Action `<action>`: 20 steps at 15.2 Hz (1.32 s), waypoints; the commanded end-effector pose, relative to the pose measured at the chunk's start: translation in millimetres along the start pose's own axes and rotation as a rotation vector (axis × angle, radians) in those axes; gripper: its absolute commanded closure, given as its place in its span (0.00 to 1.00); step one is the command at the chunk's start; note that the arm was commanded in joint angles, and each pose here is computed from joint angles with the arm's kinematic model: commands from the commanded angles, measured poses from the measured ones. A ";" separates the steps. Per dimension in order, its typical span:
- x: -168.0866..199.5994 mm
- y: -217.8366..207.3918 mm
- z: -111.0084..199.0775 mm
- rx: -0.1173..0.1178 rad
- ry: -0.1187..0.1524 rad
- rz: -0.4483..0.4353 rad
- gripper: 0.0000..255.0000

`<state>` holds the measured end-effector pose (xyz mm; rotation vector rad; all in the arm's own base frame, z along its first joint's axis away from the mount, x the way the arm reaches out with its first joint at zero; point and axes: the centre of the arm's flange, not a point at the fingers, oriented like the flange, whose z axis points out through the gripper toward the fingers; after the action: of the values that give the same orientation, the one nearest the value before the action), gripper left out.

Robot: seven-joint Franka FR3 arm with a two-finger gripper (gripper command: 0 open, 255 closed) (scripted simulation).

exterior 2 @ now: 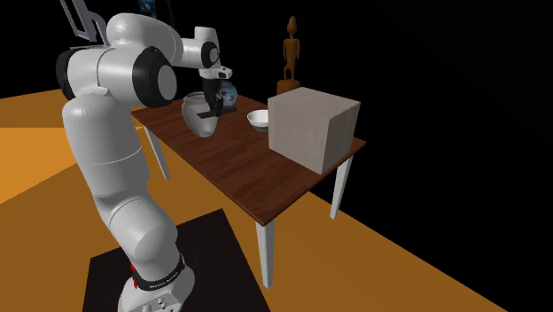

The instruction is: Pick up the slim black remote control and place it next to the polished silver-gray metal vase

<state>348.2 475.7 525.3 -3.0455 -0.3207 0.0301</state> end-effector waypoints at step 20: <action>0.8 8.6 108.7 0.000 0.001 0.000 1.00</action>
<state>347.0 476.0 421.3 -3.0455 -0.3205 0.0298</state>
